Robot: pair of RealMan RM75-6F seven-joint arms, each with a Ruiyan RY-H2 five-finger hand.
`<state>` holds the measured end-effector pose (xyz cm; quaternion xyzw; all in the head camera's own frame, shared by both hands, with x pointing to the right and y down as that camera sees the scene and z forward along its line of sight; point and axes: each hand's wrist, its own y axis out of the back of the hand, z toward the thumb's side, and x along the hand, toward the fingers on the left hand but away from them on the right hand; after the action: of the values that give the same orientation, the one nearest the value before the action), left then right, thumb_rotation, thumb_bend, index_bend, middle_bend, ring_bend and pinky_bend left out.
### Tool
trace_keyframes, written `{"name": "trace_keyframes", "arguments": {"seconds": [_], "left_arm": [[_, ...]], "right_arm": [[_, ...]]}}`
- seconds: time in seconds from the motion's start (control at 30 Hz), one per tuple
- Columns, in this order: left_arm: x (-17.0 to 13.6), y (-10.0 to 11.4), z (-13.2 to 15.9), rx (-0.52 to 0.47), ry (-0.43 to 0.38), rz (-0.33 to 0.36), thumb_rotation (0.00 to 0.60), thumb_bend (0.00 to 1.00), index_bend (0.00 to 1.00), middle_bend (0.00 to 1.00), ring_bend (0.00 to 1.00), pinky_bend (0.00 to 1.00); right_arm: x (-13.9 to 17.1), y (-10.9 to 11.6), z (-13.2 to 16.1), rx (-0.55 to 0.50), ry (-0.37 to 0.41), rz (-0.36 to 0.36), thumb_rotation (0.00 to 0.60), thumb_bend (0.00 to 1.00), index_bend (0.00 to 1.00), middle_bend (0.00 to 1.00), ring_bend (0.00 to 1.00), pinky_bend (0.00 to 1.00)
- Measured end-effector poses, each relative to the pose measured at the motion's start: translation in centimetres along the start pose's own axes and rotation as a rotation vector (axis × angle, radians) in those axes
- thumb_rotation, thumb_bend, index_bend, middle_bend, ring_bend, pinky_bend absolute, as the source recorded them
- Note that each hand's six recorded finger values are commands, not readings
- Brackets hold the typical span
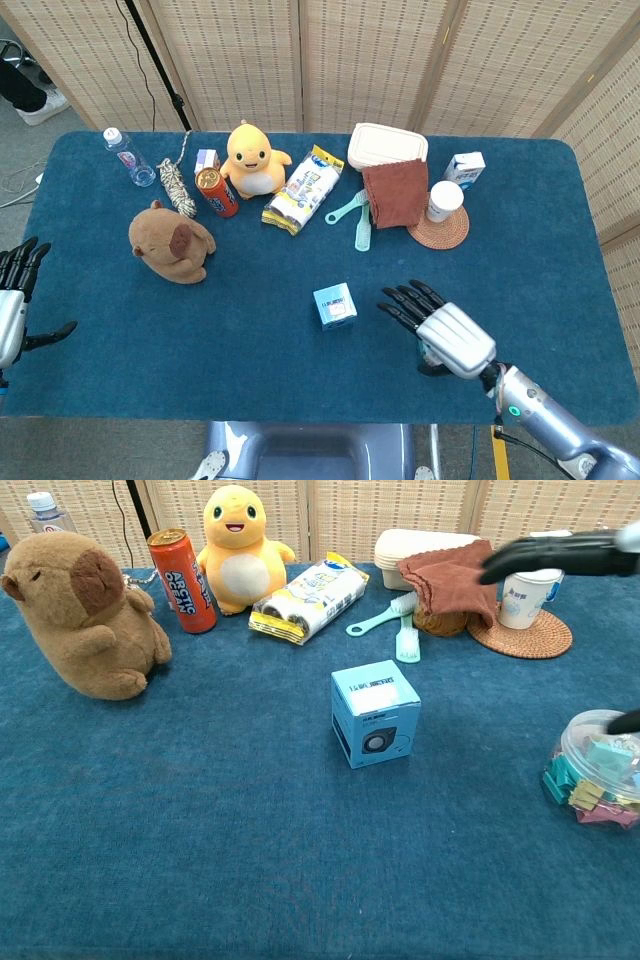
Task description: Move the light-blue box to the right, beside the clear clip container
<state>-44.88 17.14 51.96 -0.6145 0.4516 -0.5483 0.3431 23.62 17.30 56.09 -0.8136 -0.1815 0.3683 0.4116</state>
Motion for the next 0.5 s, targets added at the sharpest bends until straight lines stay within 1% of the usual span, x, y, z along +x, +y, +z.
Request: {"name": "trace_keyframes", "arguments": {"seconds": [0.13,0.23,0.33,0.5], "left_arm": [[-0.3,-0.2,-0.6,-0.012,-0.006,0.006,0.600,0.00,0.00,0.00,0.00,0.00],[-0.3,-0.4,-0.7,-0.014,-0.018,0.007,0.600,0.00,0.00,0.00,0.00,0.00],[-0.2,-0.6,-1.0,-0.015,-0.023,0.008,0.600,0.00,0.00,0.00,0.00,0.00],[0.1,-0.7,-1.1,-0.026,-0.018,0.000,0.600,0.00,0.00,0.00,0.00,0.00]], "right_arm": [[-4.0,-0.8,1.8,0.013,0.056,0.020,0.600,0.00,0.00,0.00,0.00,0.00],[-6.7,-1.8,2.5,0.035,0.073,0.043,0.600,0.00,0.00,0.00,0.00,0.00],[-9.1,-2.8,2.8,0.054,0.068,0.063,0.600,0.00,0.00,0.00,0.00,0.00],[-11.8,-3.9,3.3,0.063,0.047,0.095,0.600,0.00,0.00,0.00,0.00,0.00]]}}
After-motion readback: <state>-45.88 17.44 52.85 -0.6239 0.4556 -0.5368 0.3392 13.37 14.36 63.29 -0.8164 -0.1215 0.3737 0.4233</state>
